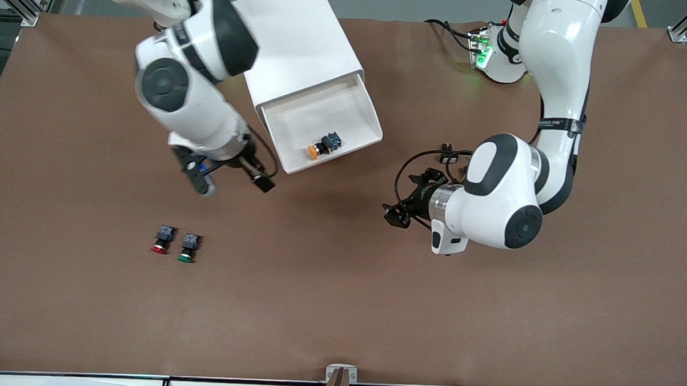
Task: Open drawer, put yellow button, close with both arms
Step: 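Withdraw the right gripper while the left gripper moves to the drawer front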
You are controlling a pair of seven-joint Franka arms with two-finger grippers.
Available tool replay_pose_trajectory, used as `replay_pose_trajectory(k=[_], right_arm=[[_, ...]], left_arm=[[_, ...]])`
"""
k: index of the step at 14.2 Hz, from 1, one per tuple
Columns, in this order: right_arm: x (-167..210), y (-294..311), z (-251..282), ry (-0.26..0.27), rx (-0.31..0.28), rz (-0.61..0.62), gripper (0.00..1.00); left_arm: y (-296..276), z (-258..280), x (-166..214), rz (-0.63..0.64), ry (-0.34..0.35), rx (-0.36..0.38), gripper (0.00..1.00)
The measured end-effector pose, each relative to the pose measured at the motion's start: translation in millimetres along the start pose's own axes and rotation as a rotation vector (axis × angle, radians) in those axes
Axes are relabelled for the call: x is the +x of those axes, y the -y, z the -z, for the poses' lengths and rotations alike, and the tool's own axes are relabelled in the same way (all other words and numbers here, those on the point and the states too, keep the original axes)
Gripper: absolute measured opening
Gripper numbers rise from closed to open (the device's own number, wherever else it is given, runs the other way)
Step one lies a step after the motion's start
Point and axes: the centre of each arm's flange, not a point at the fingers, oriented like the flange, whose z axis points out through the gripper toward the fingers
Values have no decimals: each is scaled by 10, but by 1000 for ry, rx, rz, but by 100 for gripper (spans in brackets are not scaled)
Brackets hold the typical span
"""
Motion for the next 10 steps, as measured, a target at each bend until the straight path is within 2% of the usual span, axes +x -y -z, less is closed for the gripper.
replay_pose_trajectory(k=[4,7,10], right_arm=[[916,-378,353,-28,31,248,100],[1612,-828,521,-50,7,426,100],[2086,-1250,681,-72,-32,565,100]], left_arm=[[-97,-165,-232,-72,-168,36,100],[-179,-283,-540,-149,-297,56,100],[-242,-445,-801,-207,-363,70,100]])
